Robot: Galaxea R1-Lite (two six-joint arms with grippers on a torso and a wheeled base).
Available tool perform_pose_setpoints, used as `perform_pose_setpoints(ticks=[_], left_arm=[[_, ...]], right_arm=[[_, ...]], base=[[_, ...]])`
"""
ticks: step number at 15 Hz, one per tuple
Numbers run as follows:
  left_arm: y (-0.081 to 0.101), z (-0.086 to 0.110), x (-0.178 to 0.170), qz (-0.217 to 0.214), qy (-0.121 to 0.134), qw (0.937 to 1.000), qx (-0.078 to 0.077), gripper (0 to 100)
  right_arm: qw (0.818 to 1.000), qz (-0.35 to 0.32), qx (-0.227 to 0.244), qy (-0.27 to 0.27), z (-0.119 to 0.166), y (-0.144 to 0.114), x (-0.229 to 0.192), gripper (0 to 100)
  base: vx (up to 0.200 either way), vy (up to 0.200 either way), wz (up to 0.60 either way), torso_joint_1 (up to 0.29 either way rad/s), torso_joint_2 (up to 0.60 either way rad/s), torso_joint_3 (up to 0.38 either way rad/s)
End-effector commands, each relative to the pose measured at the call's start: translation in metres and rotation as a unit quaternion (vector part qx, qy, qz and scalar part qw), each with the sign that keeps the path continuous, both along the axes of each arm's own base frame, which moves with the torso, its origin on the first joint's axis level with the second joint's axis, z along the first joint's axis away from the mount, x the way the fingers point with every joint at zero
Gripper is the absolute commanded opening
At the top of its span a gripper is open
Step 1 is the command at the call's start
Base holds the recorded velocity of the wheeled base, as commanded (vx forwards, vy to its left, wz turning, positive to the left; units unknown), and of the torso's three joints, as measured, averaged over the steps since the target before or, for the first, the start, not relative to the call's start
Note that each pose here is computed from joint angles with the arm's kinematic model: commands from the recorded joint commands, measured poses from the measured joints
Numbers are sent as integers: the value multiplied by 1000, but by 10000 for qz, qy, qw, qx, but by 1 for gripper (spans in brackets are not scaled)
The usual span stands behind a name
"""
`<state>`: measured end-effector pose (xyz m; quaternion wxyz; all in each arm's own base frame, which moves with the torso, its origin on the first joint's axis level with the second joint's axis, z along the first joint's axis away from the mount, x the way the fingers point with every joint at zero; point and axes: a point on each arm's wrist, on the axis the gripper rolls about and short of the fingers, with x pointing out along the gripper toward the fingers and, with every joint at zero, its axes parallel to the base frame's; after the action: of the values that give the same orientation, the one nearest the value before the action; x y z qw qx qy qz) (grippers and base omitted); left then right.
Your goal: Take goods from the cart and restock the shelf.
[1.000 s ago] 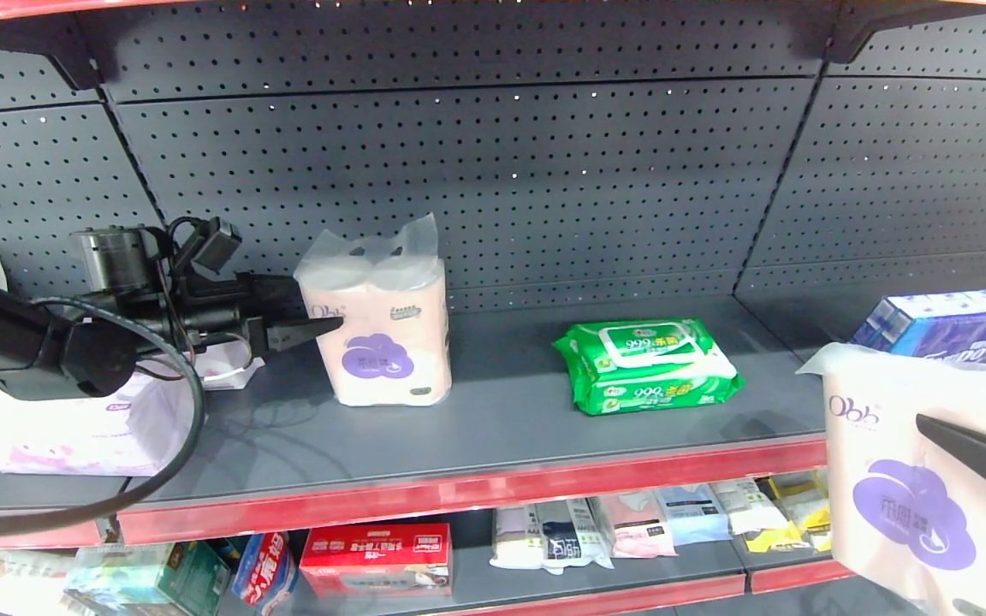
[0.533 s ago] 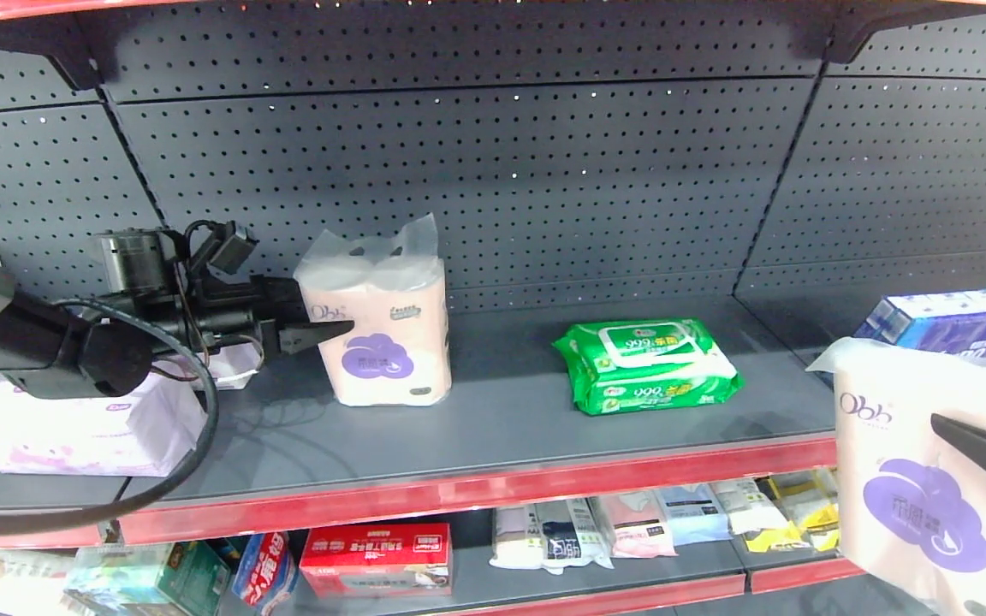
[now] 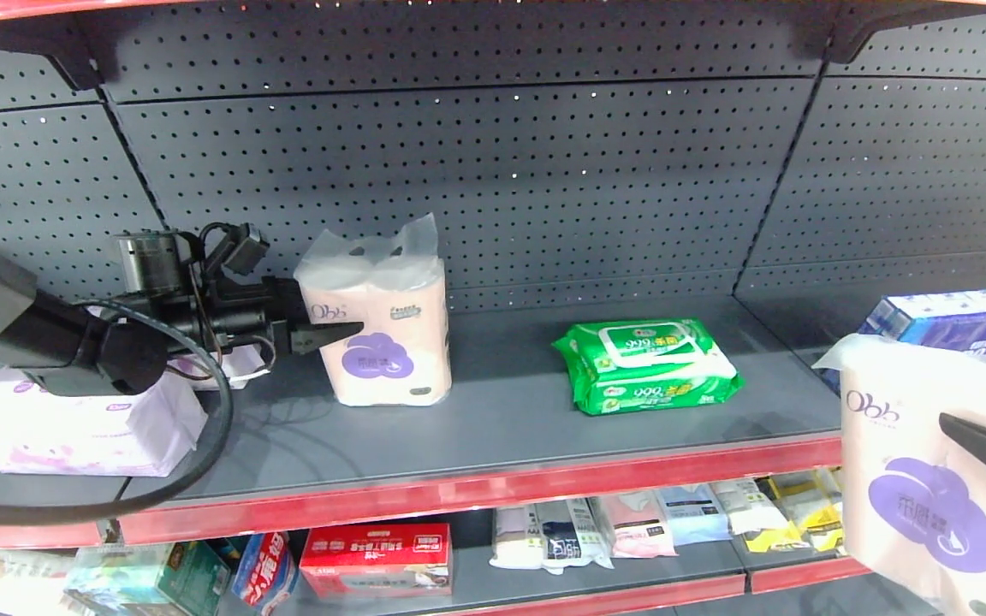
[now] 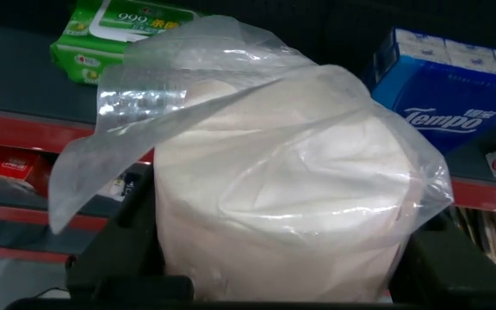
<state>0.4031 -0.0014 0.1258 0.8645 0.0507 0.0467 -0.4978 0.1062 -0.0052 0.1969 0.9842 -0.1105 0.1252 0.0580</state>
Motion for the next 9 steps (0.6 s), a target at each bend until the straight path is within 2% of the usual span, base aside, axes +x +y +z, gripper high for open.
perform_pose_setpoints(ticks=[1,4,9], left_arm=[[-3,-6,10,-28,-20,10000,15,100],[-3,-3,17,-32,-116,9999,7,100],[-9,-5,17,-100,-86,9999,1,100]], right_arm=[[10000,4,-2,-19,0,0,-1,0],[9999,-88,-44,-41,1,0,-2,0],[9999,-88,-43,-26,0,0,-2,0]], base=[[0,0,0,0,0,0],[0,0,0,0,0,0],[0,0,0,0,0,0]])
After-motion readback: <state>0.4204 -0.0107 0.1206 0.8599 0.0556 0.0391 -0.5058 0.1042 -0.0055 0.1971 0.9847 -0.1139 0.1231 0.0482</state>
